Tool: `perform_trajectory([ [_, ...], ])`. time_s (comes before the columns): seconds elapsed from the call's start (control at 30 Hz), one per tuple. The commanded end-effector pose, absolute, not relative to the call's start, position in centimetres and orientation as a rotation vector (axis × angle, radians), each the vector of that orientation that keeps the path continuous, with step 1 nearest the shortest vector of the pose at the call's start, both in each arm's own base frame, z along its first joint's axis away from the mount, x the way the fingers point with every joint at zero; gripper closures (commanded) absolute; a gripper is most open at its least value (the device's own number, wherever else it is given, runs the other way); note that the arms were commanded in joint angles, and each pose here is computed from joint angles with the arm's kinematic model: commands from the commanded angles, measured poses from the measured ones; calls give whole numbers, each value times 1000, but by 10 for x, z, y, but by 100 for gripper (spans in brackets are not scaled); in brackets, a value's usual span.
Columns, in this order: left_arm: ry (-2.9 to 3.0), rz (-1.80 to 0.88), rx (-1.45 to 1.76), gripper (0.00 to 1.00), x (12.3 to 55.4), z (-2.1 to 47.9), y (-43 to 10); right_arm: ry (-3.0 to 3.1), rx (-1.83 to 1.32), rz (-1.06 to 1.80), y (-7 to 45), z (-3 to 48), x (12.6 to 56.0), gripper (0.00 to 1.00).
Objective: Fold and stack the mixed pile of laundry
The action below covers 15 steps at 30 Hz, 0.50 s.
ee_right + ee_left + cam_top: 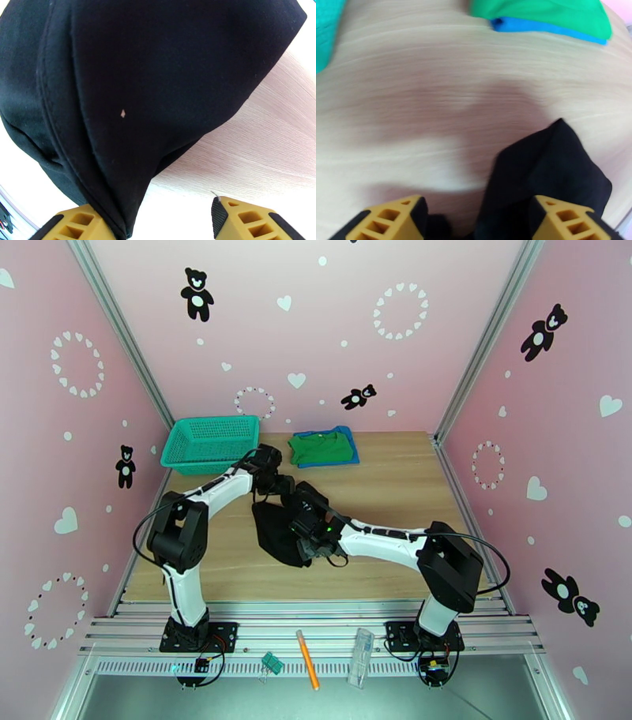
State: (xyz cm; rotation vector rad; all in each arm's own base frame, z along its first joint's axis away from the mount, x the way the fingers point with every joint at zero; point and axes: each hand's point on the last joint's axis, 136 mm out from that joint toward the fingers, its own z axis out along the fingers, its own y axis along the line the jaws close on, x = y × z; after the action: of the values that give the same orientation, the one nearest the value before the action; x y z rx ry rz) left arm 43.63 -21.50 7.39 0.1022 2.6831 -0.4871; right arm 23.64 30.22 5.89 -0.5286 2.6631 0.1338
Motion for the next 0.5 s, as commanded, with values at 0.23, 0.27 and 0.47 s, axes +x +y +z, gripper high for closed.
perform_trajectory([
  [0.23, 2692, -601, 208, 70, 426, 66, -229, 2638, -499, 146, 301, 65, 238, 42],
  [0.27, 2695, -600, 211, 80, 427, 65, -229, 2639, -497, 148, 301, 65, 238, 43],
  [0.47, 2679, -547, 177, 100, 435, 65, -224, 2651, -487, 151, 299, 57, 237, 85],
])
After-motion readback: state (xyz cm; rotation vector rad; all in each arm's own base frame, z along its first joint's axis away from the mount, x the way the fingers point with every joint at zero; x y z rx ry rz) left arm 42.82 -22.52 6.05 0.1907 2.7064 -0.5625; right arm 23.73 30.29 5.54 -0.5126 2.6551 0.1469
